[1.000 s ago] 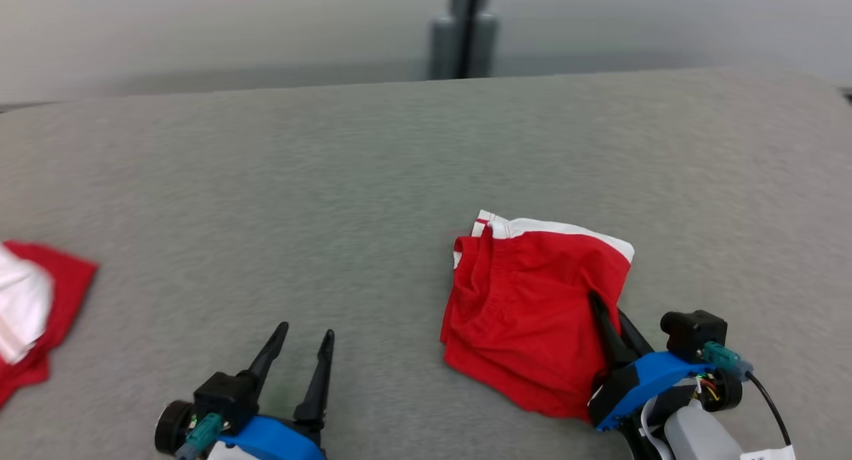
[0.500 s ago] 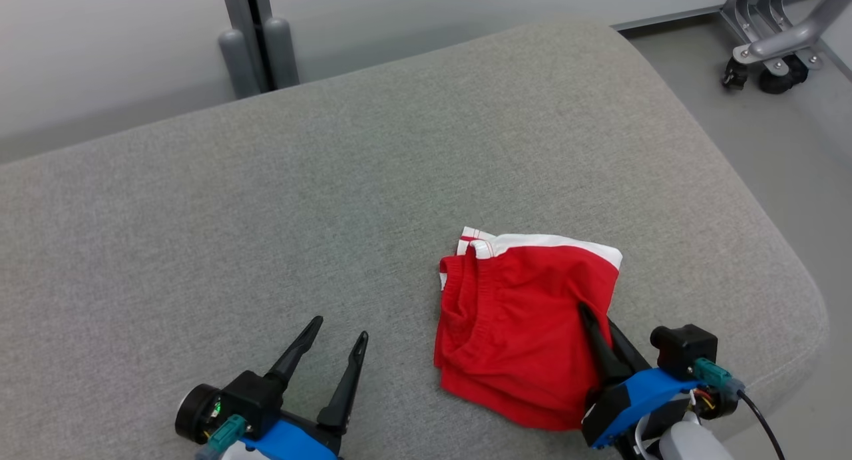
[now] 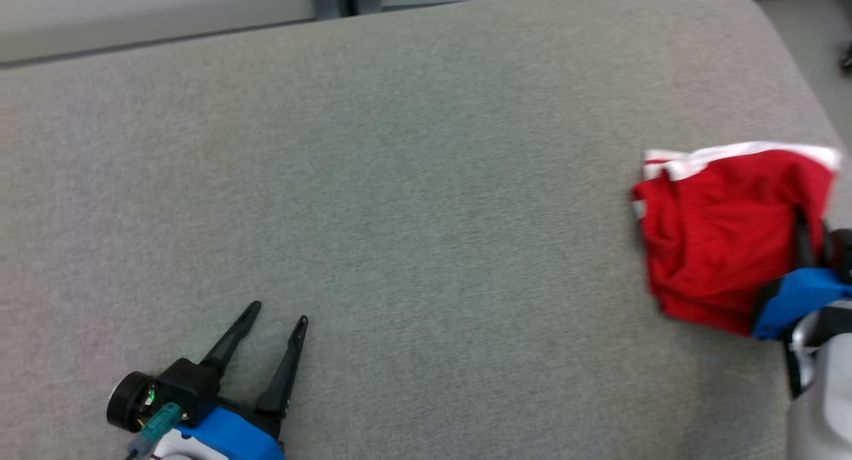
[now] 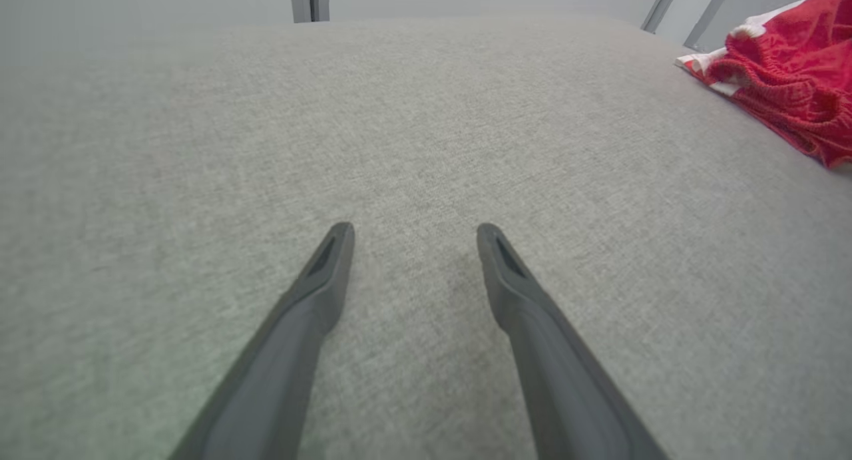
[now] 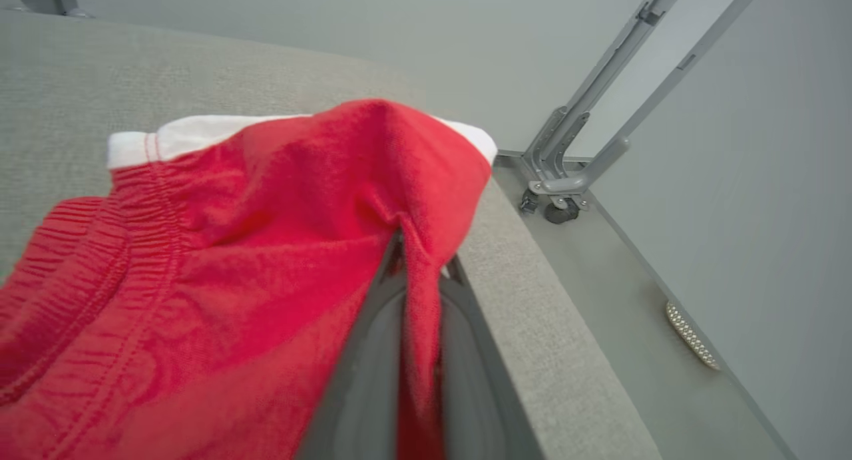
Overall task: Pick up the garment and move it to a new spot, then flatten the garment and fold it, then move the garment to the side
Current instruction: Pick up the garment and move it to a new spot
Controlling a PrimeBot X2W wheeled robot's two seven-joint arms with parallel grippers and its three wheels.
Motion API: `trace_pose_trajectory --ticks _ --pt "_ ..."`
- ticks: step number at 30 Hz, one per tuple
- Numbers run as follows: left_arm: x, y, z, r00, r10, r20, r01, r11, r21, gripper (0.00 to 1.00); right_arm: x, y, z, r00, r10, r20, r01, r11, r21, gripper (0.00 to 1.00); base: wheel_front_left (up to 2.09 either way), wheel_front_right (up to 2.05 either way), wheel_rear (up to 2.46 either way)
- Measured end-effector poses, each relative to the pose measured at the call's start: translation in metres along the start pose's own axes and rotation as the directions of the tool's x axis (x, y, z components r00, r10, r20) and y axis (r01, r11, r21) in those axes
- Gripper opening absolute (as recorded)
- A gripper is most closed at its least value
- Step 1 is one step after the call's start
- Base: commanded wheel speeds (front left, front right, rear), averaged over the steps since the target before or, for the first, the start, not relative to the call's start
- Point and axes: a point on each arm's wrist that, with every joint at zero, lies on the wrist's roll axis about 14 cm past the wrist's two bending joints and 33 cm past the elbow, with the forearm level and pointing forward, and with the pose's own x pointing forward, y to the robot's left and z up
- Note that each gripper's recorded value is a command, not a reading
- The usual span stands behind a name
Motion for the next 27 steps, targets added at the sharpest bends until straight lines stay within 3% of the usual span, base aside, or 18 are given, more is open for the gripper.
trace_pose_trajectory --ticks 10,11,12,19,24,27 --pt "-0.008 0.04 -0.006 0.996 0.089 -0.007 -0.089 0.996 -0.021 1.0 0.029 -0.04 0.004 0.983 -0.179 -0.037 0.174 0.979 -0.102 0.0 0.0 0.0 0.0" --pt "-0.008 0.043 -0.007 0.996 0.094 -0.008 -0.094 0.995 -0.025 1.0 0.032 -0.042 0.007 0.981 -0.193 -0.03 0.19 0.978 -0.091 0.55 0.0 0.0 0.0" --pt "-0.008 0.045 -0.007 0.995 0.097 -0.008 -0.098 0.995 -0.025 1.0 0.035 -0.045 0.011 0.978 -0.206 -0.018 0.204 0.975 -0.087 1.0 0.0 0.0 0.0" --pt "-0.011 0.053 -0.005 0.993 0.122 0.001 -0.122 0.992 -0.03 1.0 0.045 -0.048 0.053 0.963 -0.234 0.132 0.24 0.97 -0.033 1.0 0.0 0.0 0.0" --pt "-0.018 0.061 0.005 0.985 0.173 0.025 -0.172 0.985 -0.028 1.0 0.048 0.003 0.079 0.961 -0.086 0.262 0.068 0.995 0.075 1.0 0.0 0.0 0.0" --pt "-0.025 0.065 0.015 0.975 0.216 0.055 -0.214 0.976 -0.032 1.0 0.041 0.051 0.092 0.95 0.052 0.307 -0.088 0.991 0.105 1.0 0.0 0.0 0.0"
